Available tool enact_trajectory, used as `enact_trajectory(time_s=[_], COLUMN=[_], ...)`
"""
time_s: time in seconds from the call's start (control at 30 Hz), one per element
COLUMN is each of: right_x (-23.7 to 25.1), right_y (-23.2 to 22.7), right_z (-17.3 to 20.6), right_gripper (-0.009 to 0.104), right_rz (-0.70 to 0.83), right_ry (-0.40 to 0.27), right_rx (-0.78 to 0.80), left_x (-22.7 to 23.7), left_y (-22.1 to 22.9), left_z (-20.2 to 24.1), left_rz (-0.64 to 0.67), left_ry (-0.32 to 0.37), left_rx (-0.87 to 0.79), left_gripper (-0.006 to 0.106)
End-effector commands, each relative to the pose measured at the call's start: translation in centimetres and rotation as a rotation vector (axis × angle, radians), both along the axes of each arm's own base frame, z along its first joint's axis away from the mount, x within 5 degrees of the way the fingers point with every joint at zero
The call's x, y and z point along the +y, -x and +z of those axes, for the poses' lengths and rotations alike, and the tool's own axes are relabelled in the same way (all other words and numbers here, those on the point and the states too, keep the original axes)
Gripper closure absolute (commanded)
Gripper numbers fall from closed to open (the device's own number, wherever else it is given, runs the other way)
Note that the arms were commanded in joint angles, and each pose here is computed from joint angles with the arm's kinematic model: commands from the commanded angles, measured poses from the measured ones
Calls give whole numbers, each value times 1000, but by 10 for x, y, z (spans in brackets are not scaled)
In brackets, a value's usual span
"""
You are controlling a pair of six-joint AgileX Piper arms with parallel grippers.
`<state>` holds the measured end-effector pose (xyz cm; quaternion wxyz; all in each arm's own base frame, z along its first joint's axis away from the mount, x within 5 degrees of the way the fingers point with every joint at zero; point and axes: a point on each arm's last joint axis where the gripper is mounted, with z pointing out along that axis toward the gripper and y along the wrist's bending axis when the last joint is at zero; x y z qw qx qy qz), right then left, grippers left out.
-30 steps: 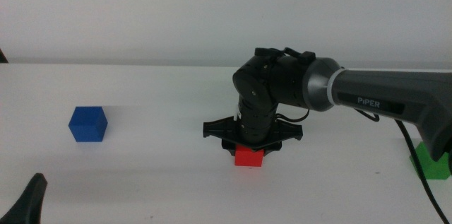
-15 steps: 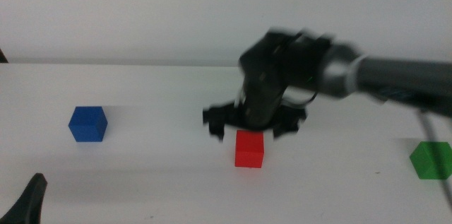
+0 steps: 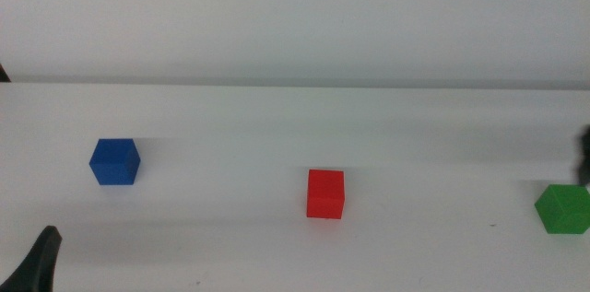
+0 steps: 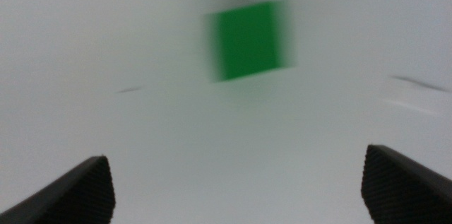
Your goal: Stack red cubes first, then green, then blue cubes in a specific spot.
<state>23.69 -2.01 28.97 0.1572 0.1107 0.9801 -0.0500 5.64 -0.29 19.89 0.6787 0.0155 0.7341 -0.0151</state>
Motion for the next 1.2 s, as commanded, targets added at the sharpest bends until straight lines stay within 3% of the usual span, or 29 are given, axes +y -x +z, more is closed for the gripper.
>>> enact_trajectory(time_s=[0.0,0.13,0.33,0.8,1.17], right_x=[-27,-55,-65,-46,-38], right_y=[4,-3,-30,-93,-93], right_z=[-2,-18,-43,-83,-98], right_gripper=[2,2,2,2,2], right_rz=[-25,-4,111,191,129], right_ry=[0,-51,-45,-66,-84], right_rx=[-2,25,84,181,243], left_x=[0,0,0,0,0], left_y=[1,1,1,1,1], left_z=[-10,-10,-10,-10,-10], left_rz=[2,2,2,2,2], left_ry=[7,7,7,7,7], left_rx=[-17,-17,-17,-17,-17], left_gripper=[7,7,7,7,7])
